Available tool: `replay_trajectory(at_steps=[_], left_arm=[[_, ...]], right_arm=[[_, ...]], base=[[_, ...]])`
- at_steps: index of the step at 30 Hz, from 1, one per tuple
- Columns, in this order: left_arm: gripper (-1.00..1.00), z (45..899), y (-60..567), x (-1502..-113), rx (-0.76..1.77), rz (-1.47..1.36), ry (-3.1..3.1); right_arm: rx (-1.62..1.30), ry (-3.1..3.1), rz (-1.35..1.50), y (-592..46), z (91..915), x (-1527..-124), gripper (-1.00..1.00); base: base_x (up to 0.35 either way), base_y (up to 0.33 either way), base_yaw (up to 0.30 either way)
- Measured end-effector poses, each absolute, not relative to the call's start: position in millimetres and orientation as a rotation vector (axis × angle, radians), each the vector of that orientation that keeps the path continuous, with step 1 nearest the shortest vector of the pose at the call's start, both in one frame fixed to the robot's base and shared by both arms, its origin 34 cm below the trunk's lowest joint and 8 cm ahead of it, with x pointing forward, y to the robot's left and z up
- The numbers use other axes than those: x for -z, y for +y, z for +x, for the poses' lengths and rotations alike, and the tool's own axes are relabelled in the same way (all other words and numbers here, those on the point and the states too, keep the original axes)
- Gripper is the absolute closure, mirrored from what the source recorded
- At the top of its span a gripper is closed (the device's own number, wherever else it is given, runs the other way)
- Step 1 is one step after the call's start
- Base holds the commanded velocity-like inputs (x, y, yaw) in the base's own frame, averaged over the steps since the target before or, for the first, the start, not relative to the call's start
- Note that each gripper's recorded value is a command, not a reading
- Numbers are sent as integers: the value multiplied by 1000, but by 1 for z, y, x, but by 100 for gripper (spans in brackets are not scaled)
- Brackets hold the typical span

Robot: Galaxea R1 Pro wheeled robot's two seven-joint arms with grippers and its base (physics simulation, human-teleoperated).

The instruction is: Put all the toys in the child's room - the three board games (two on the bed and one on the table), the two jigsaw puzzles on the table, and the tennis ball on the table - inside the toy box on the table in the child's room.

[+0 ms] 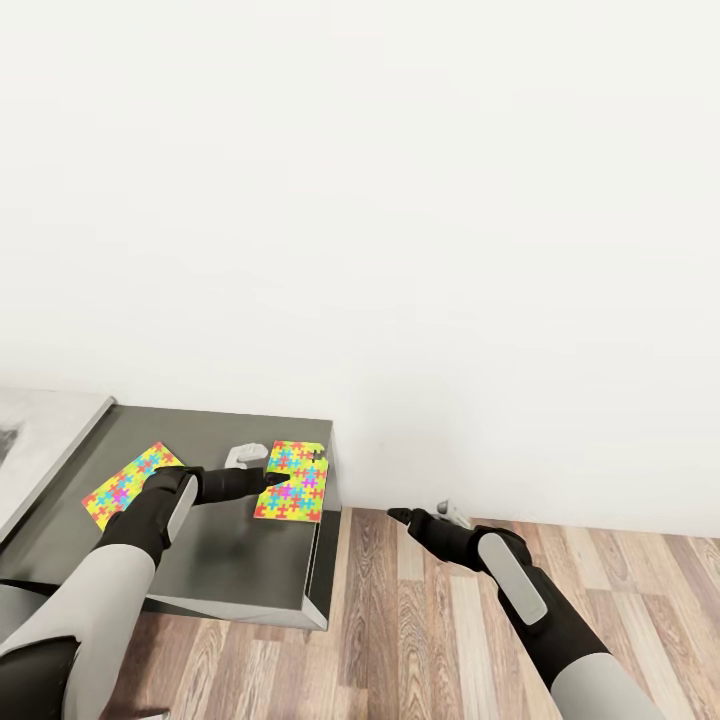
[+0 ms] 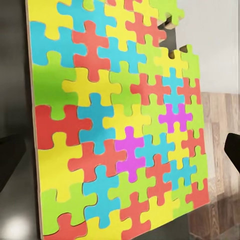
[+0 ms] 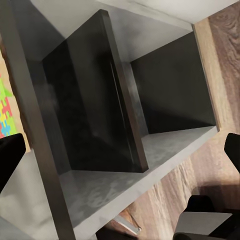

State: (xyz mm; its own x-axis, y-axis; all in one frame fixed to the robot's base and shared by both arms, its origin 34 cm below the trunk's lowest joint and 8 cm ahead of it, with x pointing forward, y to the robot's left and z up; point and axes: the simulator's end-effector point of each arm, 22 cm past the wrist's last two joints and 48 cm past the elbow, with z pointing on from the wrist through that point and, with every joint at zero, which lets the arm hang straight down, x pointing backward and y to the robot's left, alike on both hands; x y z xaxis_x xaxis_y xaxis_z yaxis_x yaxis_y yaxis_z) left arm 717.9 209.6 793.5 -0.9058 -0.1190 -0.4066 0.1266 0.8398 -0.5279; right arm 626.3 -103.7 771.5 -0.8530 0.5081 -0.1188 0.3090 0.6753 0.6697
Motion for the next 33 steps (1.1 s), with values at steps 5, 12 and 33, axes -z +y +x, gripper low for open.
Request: replay_trajectory(at_steps=[5, 12, 33], left_arm=[[-100, 718, 208, -794, 794, 8, 2585], [-100, 717, 207, -795, 805, 10, 2582], [-100, 717, 204, -798, 830, 16, 2573]], right_arm=[[-959, 2595, 650, -104, 626, -772, -100], [-959, 2594, 649, -103, 627, -772, -100], [-960, 2595, 648, -103, 626, -772, -100]], base=[[0, 0, 0], [0, 0, 0], [0, 0, 0]])
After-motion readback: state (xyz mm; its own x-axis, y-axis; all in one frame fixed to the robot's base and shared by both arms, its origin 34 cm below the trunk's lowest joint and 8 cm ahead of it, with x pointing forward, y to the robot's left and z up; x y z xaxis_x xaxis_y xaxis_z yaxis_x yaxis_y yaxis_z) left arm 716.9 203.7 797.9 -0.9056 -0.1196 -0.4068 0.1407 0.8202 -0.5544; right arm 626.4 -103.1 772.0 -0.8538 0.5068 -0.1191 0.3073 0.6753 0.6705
